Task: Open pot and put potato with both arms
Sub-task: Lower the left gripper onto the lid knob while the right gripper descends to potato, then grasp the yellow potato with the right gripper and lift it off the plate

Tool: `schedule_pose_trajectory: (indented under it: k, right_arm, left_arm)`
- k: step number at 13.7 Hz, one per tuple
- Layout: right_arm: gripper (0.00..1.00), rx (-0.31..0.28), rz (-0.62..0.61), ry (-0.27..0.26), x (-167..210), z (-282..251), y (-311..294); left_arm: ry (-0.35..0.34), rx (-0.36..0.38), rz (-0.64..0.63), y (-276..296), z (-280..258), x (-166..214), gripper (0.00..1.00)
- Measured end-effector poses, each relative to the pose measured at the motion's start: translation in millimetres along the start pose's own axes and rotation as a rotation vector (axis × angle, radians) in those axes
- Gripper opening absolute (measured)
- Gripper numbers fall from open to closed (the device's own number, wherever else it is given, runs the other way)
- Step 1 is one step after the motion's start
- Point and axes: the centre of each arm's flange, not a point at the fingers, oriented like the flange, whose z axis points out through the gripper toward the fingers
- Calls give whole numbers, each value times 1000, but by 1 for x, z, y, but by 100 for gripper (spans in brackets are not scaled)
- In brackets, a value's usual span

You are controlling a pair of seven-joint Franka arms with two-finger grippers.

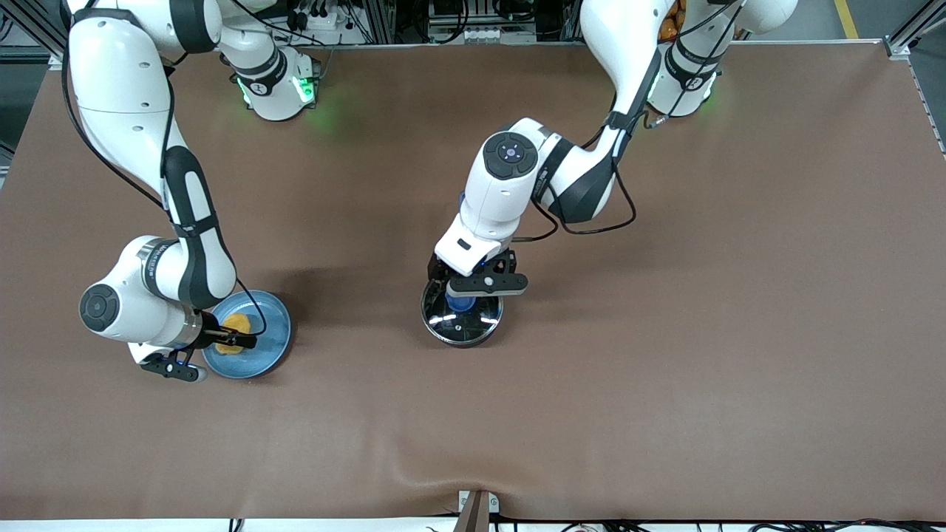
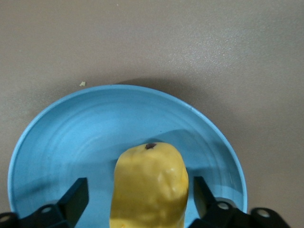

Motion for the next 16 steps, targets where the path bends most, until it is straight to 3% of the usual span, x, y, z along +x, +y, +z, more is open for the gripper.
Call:
schedule_pose_trajectory:
  k: [3, 8, 12, 16]
  right_arm:
    - [57, 0, -37, 1, 1, -1, 2]
    - [56, 8, -103, 17, 3, -7, -14]
    - [56, 26, -215, 55, -3, -30, -92]
    - [56, 48, -164, 19, -31, -53, -168]
  left_arm:
    - [5, 9, 2, -2, 21, -4, 100]
    - [-18, 45, 21, -3, 54, -20, 100]
    - [-19, 48, 21, -3, 56, -20, 100]
    - [-16, 59, 16, -8, 61, -17, 100]
